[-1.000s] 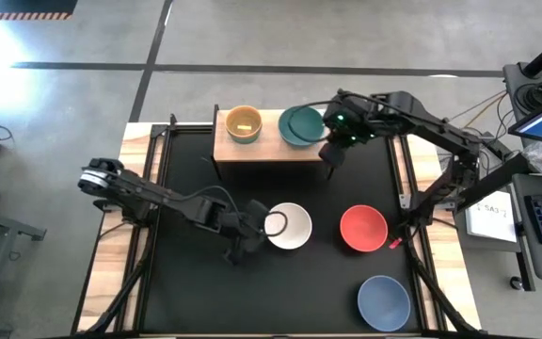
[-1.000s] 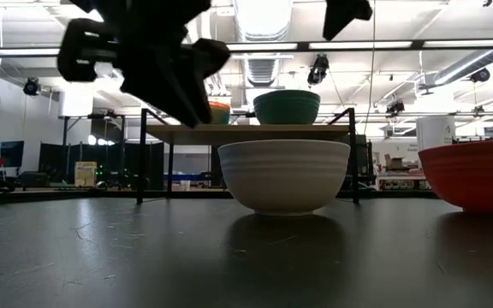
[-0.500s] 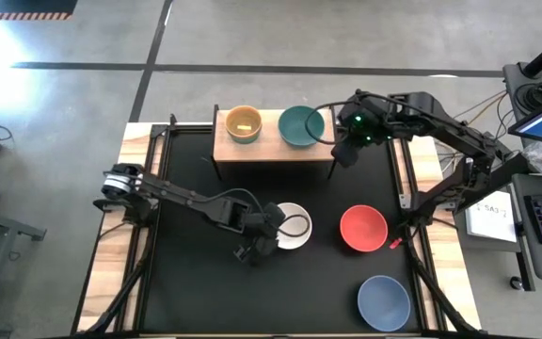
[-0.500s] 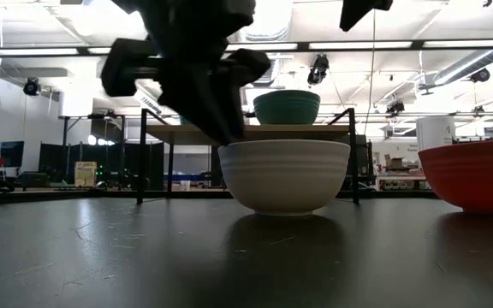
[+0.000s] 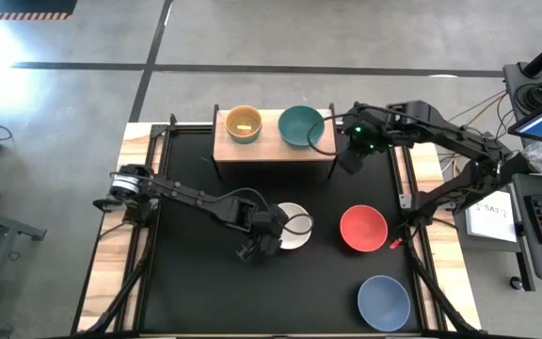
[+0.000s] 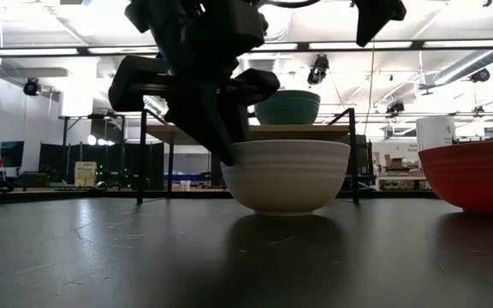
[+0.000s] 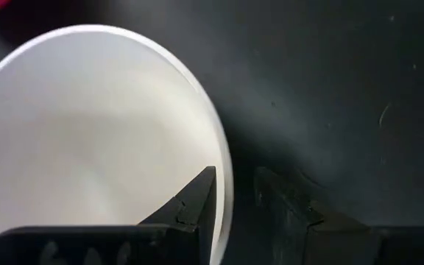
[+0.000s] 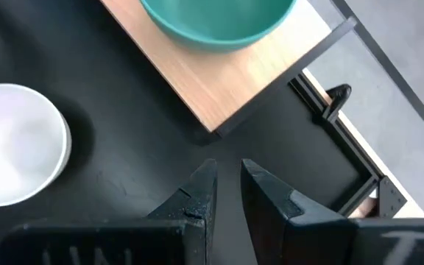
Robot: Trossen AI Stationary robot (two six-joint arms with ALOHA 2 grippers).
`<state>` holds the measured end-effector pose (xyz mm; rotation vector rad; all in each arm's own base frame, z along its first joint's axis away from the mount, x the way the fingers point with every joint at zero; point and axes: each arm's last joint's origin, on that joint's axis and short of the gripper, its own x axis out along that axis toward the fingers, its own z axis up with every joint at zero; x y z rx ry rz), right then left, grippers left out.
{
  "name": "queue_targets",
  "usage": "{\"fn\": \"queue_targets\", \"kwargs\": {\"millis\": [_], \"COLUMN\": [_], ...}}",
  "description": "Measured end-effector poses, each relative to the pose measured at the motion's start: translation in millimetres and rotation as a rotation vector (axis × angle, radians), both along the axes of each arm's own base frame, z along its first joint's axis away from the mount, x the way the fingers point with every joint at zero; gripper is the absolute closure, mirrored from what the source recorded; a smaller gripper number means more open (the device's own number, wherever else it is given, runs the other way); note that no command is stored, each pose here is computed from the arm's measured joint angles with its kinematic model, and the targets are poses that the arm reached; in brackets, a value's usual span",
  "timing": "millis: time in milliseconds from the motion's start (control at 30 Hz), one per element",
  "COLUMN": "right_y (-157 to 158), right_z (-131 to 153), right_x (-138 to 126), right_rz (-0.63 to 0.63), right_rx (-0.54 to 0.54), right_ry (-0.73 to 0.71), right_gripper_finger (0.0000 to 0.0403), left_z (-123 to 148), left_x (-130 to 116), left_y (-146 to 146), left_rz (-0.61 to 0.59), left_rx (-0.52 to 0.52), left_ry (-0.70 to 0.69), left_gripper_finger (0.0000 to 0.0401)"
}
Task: Place and stack bowls onto a shelf
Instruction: Stack the large white bowl on top of the large green bowl on the shelf
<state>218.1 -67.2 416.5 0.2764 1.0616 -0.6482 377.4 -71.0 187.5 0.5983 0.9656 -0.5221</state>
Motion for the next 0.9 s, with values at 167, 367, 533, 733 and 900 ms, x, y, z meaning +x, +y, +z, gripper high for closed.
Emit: {"fn": "queue_targets", "kwargs": {"millis": [167, 367, 533, 733, 900], "right_y": [0.2, 0.2, 0.3, 0.9, 1.8], "right_z": [-8.3, -15.8, -15.3, -13.3, -11.1], "right_x": [-0.9, -0.8, -1.1, -3.4, -6.7], "right_rz": [-0.006, -0.022, -0.023, -0.029, -0.028], "right_rx": [0.008, 0.021, 0.021, 0.019, 0.018], "right_ry": [0.026, 0.045, 0.039, 0.025, 0.015], "right_gripper_finger": [0.0348, 0.0348, 0.0348, 0.0348, 0.0348], "left_z": [-0.8, -14.2, -13.9, -0.9, 14.2], "left_x": [0.1, 3.1, 5.4, 2.6, 4.4], "left_y": [4.8, 3.6, 2.6, 4.3, 3.1], "left_rz": [0.061, 0.076, 0.079, 0.084, 0.091], "left_rx": [-0.028, -0.071, -0.095, -0.036, 0.014], "left_ry": [0.019, 0.066, 0.07, 0.126, 0.107], "left_gripper_finger": [0.0326, 0.0382, 0.0397, 0.0401, 0.0401]}}
